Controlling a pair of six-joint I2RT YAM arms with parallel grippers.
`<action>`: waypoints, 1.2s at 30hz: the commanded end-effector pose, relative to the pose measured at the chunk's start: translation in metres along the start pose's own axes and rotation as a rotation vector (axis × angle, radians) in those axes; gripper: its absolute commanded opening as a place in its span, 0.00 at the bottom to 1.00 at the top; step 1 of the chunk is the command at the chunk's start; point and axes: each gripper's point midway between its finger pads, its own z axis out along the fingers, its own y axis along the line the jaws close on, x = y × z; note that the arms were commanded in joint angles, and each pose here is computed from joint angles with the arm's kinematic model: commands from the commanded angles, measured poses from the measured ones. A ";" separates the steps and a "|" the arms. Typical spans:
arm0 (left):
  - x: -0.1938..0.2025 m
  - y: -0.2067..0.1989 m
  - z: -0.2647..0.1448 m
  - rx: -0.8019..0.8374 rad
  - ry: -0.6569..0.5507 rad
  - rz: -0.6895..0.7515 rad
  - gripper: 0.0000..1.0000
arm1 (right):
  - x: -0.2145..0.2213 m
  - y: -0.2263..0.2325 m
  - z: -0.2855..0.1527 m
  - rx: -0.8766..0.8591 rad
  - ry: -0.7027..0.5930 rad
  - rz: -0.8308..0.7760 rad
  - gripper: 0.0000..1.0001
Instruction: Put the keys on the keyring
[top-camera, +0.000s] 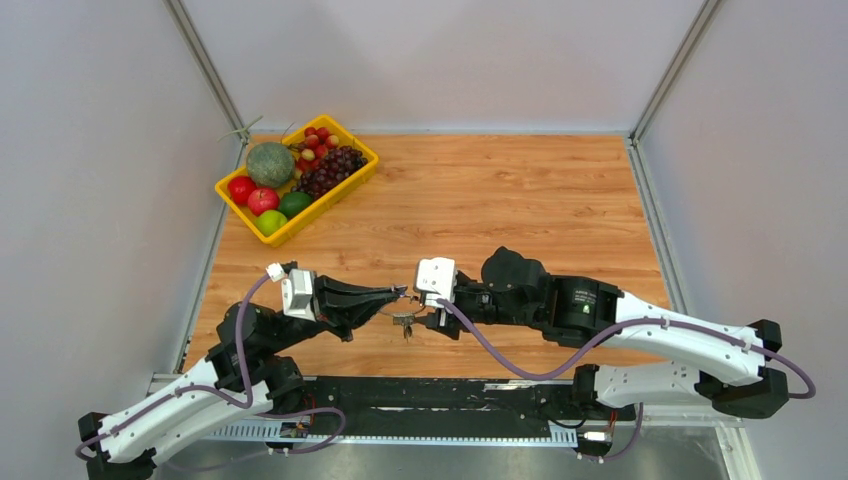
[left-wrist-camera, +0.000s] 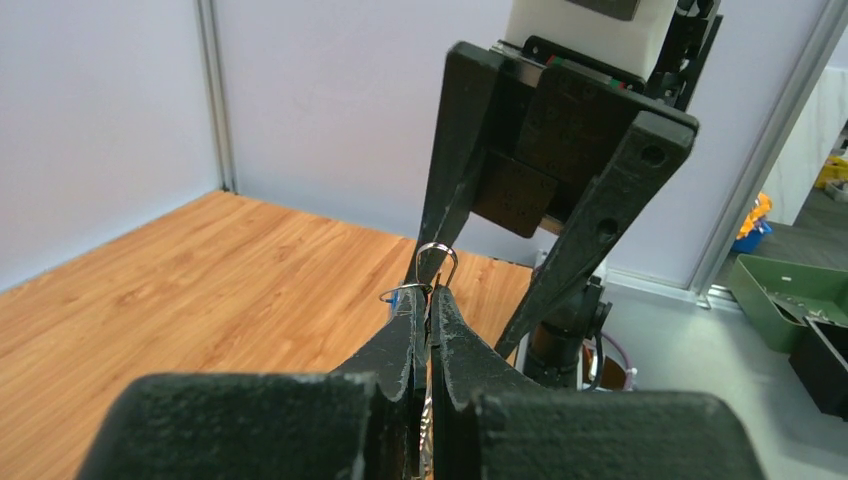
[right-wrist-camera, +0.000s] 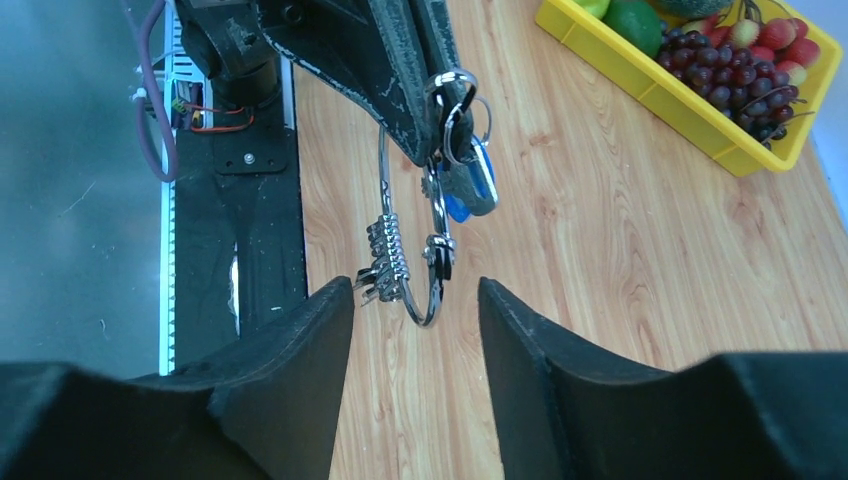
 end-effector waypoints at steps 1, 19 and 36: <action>-0.023 -0.011 0.000 0.049 -0.082 -0.001 0.00 | -0.011 0.004 0.007 -0.036 -0.050 0.004 0.49; -0.033 -0.017 -0.005 0.072 -0.132 -0.003 0.17 | -0.032 -0.005 0.004 -0.002 -0.105 0.045 0.00; -0.022 0.006 -0.008 -0.056 -0.094 -0.005 0.35 | -0.094 -0.049 -0.031 0.197 -0.255 0.099 0.00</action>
